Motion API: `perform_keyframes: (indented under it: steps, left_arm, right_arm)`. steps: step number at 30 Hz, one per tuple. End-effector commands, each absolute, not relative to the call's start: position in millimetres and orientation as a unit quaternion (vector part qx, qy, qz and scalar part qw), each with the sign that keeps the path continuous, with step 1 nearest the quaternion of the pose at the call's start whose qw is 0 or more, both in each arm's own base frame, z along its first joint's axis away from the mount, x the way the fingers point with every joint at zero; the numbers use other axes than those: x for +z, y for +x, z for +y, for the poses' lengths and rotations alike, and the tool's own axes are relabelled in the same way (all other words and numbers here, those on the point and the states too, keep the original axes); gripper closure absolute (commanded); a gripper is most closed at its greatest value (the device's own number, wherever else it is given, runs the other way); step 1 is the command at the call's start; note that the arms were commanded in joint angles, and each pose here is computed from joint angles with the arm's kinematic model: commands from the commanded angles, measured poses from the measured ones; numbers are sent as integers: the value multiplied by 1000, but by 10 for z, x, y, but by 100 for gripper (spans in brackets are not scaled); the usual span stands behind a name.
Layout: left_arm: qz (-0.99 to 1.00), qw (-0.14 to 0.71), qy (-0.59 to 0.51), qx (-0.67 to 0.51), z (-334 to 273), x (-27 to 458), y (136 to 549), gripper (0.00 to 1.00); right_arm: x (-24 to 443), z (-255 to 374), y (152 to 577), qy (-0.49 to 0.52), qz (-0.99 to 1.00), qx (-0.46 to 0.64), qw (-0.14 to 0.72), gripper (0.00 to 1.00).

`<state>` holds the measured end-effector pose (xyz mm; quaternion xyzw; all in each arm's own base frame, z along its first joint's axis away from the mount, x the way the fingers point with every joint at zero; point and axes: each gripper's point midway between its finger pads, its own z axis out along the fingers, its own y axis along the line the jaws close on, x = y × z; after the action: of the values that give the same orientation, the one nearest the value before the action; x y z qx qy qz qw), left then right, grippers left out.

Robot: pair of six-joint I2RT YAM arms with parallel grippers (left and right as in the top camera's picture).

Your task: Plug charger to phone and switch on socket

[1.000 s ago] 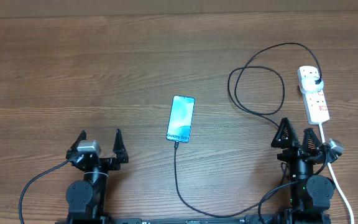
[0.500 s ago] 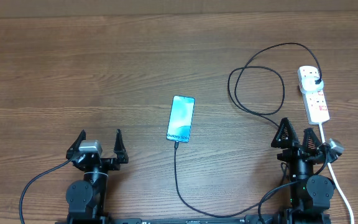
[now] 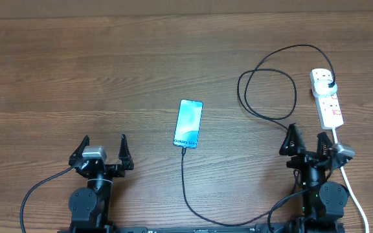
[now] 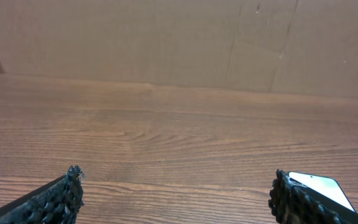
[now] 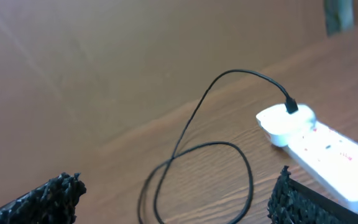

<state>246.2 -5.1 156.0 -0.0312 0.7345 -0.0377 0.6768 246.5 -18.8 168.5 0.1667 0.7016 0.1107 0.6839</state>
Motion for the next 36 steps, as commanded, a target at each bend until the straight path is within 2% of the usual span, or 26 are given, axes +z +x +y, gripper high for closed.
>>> perform_keyframes:
  steps: [1,36]
  left_arm:
    - [734,678,-23,-34,-57,1555,2462,0]
    - [734,678,-23,-34,-57,1555,2462,0]
  right_arm:
    - [1642,-123,2473,81,719,53,688,0]
    - [1695,-133,2461,77,711,46,697,0]
